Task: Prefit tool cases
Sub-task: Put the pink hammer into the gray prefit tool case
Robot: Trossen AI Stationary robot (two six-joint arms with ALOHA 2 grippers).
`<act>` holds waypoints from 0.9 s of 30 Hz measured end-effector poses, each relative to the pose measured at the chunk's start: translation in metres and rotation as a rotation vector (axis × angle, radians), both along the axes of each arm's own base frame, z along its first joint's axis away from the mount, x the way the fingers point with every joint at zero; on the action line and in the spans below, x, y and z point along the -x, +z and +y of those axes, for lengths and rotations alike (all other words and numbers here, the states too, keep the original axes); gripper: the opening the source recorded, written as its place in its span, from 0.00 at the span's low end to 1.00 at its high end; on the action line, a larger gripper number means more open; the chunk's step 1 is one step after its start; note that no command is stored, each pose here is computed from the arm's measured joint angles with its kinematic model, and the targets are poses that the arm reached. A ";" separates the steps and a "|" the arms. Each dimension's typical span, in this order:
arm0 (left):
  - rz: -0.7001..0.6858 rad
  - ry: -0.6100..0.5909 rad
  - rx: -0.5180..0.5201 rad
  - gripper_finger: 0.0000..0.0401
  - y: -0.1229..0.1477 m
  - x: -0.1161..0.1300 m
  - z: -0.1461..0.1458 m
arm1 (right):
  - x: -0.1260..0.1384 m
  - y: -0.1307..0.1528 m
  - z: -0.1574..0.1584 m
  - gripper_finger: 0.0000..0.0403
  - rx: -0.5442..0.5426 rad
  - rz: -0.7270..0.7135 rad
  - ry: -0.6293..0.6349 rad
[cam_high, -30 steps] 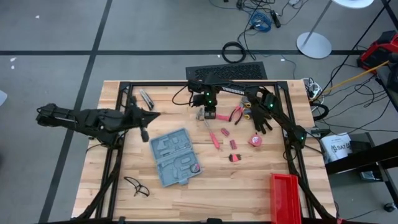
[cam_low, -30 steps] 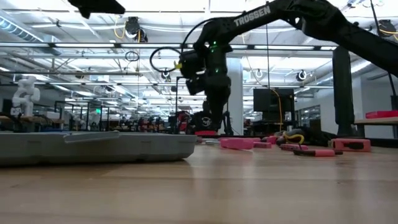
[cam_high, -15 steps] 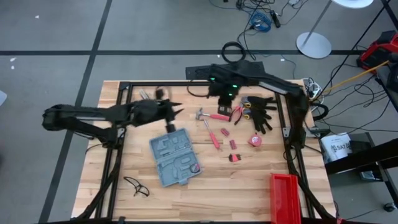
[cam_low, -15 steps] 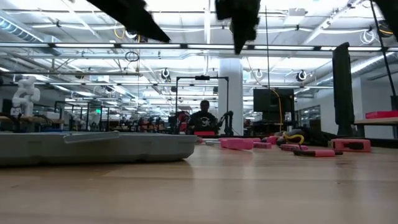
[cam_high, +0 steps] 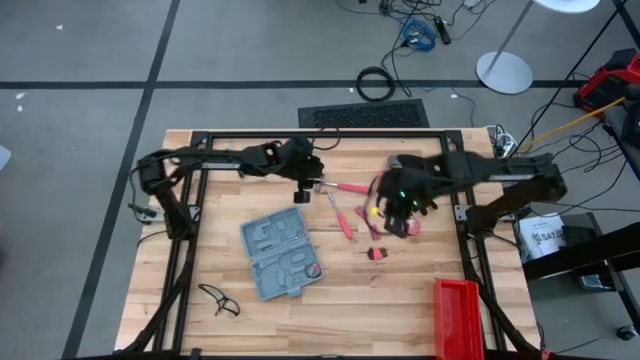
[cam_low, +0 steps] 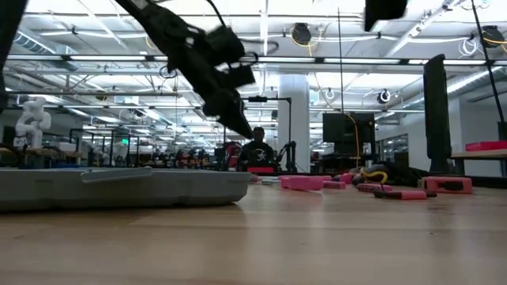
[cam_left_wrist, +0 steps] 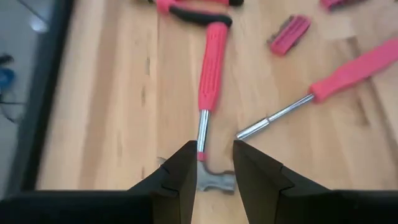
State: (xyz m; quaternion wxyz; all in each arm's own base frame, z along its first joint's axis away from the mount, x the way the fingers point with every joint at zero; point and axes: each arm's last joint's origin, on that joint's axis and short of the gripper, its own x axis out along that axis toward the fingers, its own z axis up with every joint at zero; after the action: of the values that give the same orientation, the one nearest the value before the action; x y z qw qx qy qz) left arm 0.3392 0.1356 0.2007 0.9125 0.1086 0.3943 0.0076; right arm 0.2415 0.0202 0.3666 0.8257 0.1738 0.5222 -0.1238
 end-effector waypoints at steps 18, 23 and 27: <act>0.197 0.033 0.121 0.28 -0.064 -0.050 0.035 | 0.032 -0.064 0.039 0.21 -0.062 -0.033 -0.145; 0.232 0.055 0.146 0.21 -0.066 -0.054 0.034 | 0.029 -0.064 0.040 0.21 -0.057 -0.069 -0.124; 0.245 0.104 0.178 0.08 -0.064 -0.055 0.035 | 0.027 -0.063 0.039 0.21 -0.018 -0.088 -0.114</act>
State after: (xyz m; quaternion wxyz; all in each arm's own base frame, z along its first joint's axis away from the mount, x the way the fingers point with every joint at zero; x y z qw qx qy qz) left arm 0.3938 0.1710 0.1363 0.8620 0.0069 0.5068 0.0064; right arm 0.2140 0.0593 0.3033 0.8377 0.2160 0.4759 -0.1584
